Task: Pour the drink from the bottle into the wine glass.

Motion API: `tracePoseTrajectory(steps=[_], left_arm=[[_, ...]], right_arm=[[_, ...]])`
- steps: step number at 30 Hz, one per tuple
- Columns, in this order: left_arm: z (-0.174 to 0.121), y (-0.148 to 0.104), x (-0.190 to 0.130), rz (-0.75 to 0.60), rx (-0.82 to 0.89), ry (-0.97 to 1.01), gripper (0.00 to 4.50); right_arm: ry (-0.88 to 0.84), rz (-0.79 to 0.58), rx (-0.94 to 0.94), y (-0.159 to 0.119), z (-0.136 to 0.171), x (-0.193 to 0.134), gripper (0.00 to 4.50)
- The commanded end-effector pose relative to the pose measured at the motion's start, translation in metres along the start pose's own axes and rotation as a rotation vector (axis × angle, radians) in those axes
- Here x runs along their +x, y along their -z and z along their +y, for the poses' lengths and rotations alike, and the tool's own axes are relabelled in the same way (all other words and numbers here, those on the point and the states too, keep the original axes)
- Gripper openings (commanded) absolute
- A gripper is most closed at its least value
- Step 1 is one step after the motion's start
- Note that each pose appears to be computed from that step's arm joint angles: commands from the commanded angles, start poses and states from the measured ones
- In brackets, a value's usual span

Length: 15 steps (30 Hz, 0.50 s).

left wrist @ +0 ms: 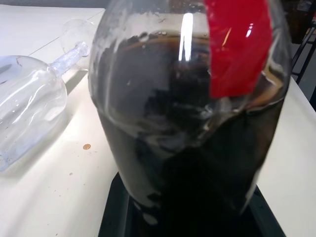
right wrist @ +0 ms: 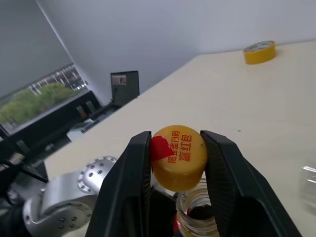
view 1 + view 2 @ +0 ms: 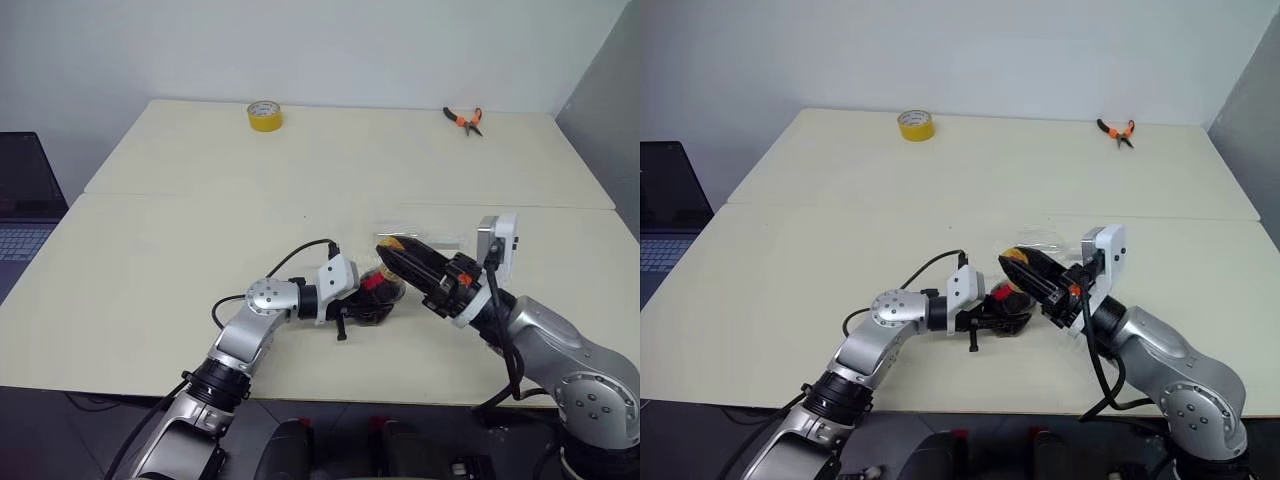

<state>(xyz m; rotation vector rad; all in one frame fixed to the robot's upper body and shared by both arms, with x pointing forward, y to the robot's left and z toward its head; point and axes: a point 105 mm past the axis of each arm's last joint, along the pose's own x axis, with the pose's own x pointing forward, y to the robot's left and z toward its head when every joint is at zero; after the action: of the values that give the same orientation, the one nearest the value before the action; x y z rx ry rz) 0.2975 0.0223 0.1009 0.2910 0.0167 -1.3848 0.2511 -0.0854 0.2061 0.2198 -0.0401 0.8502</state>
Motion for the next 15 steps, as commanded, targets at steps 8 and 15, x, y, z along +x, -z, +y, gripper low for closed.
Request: tracePoseTrajectory(steps=[8,15], left_arm=[[0.005,-0.018,-0.002,-0.088,0.011,-0.045,0.74],[0.001,-0.022,-0.002,-0.111,-0.001,-0.023,0.74]], right_arm=[[0.199,0.105,-0.262,-0.004,-0.040,-0.052,1.24],[0.299,0.356,-0.289,0.069,-0.068,-0.078,1.24]])
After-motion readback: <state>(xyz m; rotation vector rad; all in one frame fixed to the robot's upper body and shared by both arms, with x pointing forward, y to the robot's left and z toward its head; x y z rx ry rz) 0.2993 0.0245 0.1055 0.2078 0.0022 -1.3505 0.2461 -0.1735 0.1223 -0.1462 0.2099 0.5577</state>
